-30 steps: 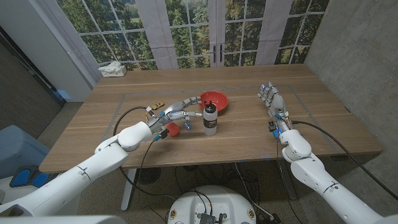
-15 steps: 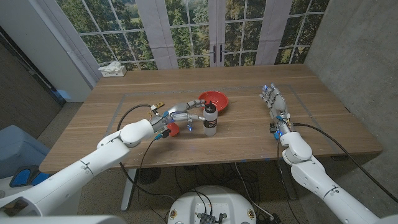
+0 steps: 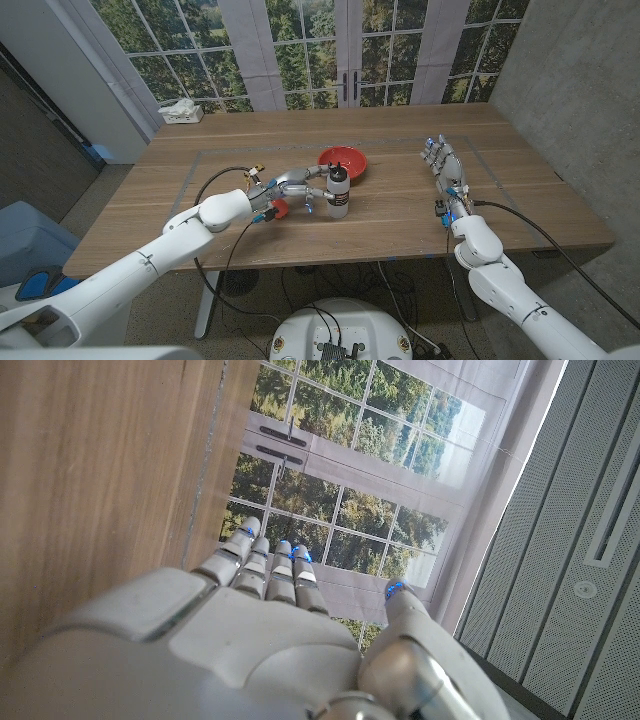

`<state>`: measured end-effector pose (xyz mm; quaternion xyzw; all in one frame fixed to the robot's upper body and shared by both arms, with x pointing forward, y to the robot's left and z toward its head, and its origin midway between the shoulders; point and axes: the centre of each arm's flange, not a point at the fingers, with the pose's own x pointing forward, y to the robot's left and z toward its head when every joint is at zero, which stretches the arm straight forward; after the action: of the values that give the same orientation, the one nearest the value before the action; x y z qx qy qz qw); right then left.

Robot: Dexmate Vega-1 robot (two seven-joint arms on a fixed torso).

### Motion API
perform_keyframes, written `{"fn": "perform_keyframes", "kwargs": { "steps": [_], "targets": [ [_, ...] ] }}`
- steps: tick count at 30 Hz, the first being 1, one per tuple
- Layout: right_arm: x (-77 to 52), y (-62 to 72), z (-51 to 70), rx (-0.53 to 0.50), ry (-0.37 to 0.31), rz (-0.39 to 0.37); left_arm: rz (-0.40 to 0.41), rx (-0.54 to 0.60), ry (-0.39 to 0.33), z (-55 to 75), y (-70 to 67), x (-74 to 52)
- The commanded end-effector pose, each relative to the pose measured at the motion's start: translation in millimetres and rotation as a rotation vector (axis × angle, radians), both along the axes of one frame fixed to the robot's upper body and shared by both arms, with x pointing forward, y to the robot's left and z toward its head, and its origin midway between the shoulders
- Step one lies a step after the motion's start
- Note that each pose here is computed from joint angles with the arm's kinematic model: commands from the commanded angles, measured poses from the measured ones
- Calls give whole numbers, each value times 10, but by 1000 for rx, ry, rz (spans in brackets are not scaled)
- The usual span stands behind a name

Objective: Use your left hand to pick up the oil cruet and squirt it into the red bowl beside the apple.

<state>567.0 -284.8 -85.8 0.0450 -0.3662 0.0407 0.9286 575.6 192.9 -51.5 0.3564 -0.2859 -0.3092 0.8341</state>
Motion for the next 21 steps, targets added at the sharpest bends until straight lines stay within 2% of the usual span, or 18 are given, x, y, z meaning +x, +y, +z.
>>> {"fn": "perform_keyframes", "kwargs": {
  "steps": [1, 21],
  "targets": [
    [-35, -32, -34, 11, -5, -15, -46, 10, 35, -14, -131, 122],
    [-54, -120, -83, 38, -13, -35, -93, 53, 114, -38, -366, 289]
  ]
}}
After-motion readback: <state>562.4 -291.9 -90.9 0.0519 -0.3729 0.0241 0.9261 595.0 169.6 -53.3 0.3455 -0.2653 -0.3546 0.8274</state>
